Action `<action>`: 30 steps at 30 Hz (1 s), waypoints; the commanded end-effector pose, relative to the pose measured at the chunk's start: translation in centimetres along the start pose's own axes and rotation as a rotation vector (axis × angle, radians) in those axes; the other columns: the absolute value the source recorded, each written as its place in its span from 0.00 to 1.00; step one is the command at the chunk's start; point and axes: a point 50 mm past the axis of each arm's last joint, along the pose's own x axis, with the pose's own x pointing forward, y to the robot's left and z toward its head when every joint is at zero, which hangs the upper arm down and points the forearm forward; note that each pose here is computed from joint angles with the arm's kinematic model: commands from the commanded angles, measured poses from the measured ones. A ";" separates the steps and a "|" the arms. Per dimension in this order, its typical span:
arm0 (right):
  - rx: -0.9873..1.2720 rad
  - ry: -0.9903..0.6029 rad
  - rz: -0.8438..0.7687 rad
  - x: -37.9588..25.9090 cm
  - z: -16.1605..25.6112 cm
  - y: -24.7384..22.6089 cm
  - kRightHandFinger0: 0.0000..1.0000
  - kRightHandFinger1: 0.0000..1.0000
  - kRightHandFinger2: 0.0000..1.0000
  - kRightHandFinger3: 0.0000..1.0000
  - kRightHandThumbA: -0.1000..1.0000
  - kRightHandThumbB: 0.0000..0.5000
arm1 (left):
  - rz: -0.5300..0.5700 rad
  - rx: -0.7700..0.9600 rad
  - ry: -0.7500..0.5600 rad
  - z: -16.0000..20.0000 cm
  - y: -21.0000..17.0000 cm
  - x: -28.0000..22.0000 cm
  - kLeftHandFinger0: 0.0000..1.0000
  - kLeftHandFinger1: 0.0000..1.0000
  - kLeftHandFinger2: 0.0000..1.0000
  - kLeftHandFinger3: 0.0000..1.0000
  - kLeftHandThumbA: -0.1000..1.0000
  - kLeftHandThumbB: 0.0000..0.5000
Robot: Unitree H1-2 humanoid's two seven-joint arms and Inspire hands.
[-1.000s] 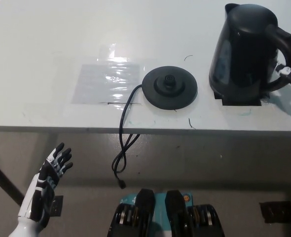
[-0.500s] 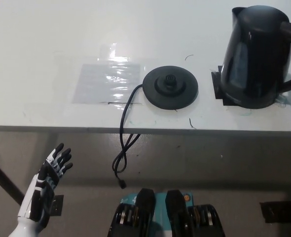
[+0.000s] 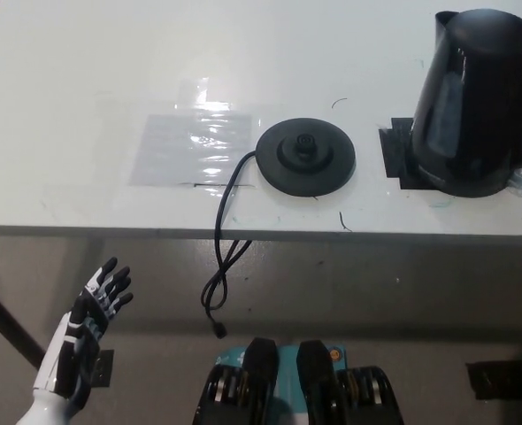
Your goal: A kettle and its base are kept separately on the desk infront of the robot and the robot uses its right hand to lift the kettle by its handle and places it on its base to align it correctly.
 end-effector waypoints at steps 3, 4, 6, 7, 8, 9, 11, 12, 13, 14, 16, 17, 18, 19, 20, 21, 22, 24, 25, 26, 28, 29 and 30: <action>0.106 -0.228 0.034 2.9 6.7 3.8 0.00 0.31 0.71 0.69 0.00 0.31 | -0.018 0.012 -0.066 0.9 0.4 0.5 1.00 1.00 1.00 1.00 1.00 0.17; 0.110 -0.237 0.037 2.9 7.0 4.1 0.00 0.30 0.71 0.69 0.00 0.31 | -0.017 0.009 -0.063 1.0 0.4 0.5 1.00 1.00 1.00 1.00 1.00 0.17; 0.120 -0.254 0.052 3.0 7.5 4.5 0.00 0.28 0.70 0.66 0.00 0.29 | -0.017 0.016 -0.063 1.0 0.5 0.5 1.00 1.00 1.00 1.00 1.00 0.19; 0.131 -0.259 0.059 3.1 7.9 4.9 0.00 0.28 0.70 0.66 0.00 0.30 | -0.017 0.016 -0.063 1.0 0.5 0.5 1.00 1.00 1.00 1.00 1.00 0.19; 0.133 -0.264 0.063 3.1 8.2 5.2 0.00 0.28 0.71 0.66 0.00 0.30 | -0.018 0.013 -0.063 1.1 0.4 0.5 1.00 1.00 1.00 1.00 1.00 0.19; 0.133 -0.267 0.066 3.1 8.3 5.4 0.00 0.28 0.71 0.66 0.00 0.30 | -0.018 0.015 -0.064 1.1 0.4 0.5 1.00 1.00 1.00 1.00 1.00 0.19; 0.145 -0.283 0.078 3.2 9.1 6.2 0.00 0.28 0.71 0.67 0.00 0.31 | -0.018 0.020 -0.066 1.1 0.5 0.6 1.00 1.00 1.00 1.00 1.00 0.18; 0.150 -0.289 0.084 3.2 9.4 6.6 0.00 0.28 0.71 0.68 0.00 0.32 | -0.019 0.017 -0.066 1.2 0.5 0.6 1.00 1.00 1.00 1.00 1.00 0.18; 0.151 -0.290 0.086 3.3 9.5 6.7 0.00 0.28 0.71 0.68 0.00 0.33 | -0.020 0.016 -0.066 1.2 0.4 0.6 1.00 1.00 1.00 1.00 1.00 0.18; 0.147 -0.298 0.091 3.3 9.7 6.9 0.00 0.29 0.71 0.69 0.00 0.33 | -0.018 0.022 -0.064 1.1 0.5 0.6 1.00 1.00 1.00 1.00 1.00 0.19; 0.151 -0.303 0.092 3.3 10.2 7.6 0.00 0.29 0.72 0.71 0.00 0.34 | -0.018 0.024 -0.065 1.1 0.5 0.6 1.00 1.00 1.00 1.00 1.00 0.23; 0.153 -0.308 0.094 3.3 10.4 7.9 0.00 0.27 0.73 0.73 0.00 0.33 | -0.019 0.027 -0.066 1.2 0.5 0.7 1.00 1.00 1.00 1.00 1.00 0.23; 0.151 -0.311 0.094 3.3 10.5 8.2 0.00 0.27 0.72 0.73 0.00 0.29 | -0.020 0.027 -0.068 1.2 0.5 0.7 1.00 1.00 1.00 1.00 1.00 0.22; 0.146 -0.314 0.096 3.3 10.6 8.5 0.00 0.25 0.69 0.73 0.00 0.27 | -0.018 0.025 -0.070 1.2 0.5 0.7 1.00 1.00 1.00 1.00 1.00 0.20; 0.142 -0.317 0.100 3.3 10.7 8.9 0.00 0.25 0.68 0.73 0.00 0.27 | -0.016 0.022 -0.070 1.2 0.5 0.6 1.00 1.00 1.00 1.00 1.00 0.17; 0.141 -0.320 0.102 3.3 10.8 9.2 0.00 0.24 0.68 0.74 0.00 0.26 | -0.017 0.021 -0.069 1.1 0.5 0.6 1.00 1.00 1.00 1.00 1.00 0.15; 0.143 -0.320 0.102 3.2 10.9 9.4 0.00 0.24 0.65 0.72 0.00 0.28 | -0.019 0.021 -0.069 1.1 0.5 0.5 1.00 1.00 1.00 1.00 1.00 0.16; 0.153 -0.316 0.110 3.2 11.0 10.1 0.00 0.23 0.62 0.70 0.00 0.27 | -0.020 0.018 -0.070 1.0 0.5 0.6 1.00 1.00 1.00 1.00 1.00 0.18; 0.158 -0.312 0.115 3.2 11.1 10.3 0.00 0.22 0.61 0.69 0.00 0.26 | -0.020 0.014 -0.069 1.0 0.5 0.6 1.00 1.00 1.00 1.00 1.00 0.18; 0.165 -0.308 0.124 3.1 11.1 10.6 0.00 0.23 0.61 0.68 0.00 0.26 | -0.016 0.025 -0.067 1.0 0.6 0.6 1.00 1.00 1.00 1.00 1.00 0.20; 0.178 -0.310 0.143 2.9 11.0 11.3 0.00 0.23 0.64 0.69 0.00 0.22 | -0.018 0.027 -0.066 1.1 0.6 0.6 1.00 1.00 1.00 1.00 1.00 0.21; 0.183 -0.310 0.154 2.7 11.0 11.9 0.00 0.27 0.70 0.73 0.00 0.20 | -0.019 0.025 -0.065 1.1 0.6 0.6 1.00 1.00 1.00 1.00 1.00 0.22; 0.177 -0.307 0.157 2.5 10.9 12.4 0.00 0.30 0.73 0.77 0.00 0.21 | -0.020 0.026 -0.063 1.1 0.6 0.6 1.00 1.00 1.00 1.00 1.00 0.20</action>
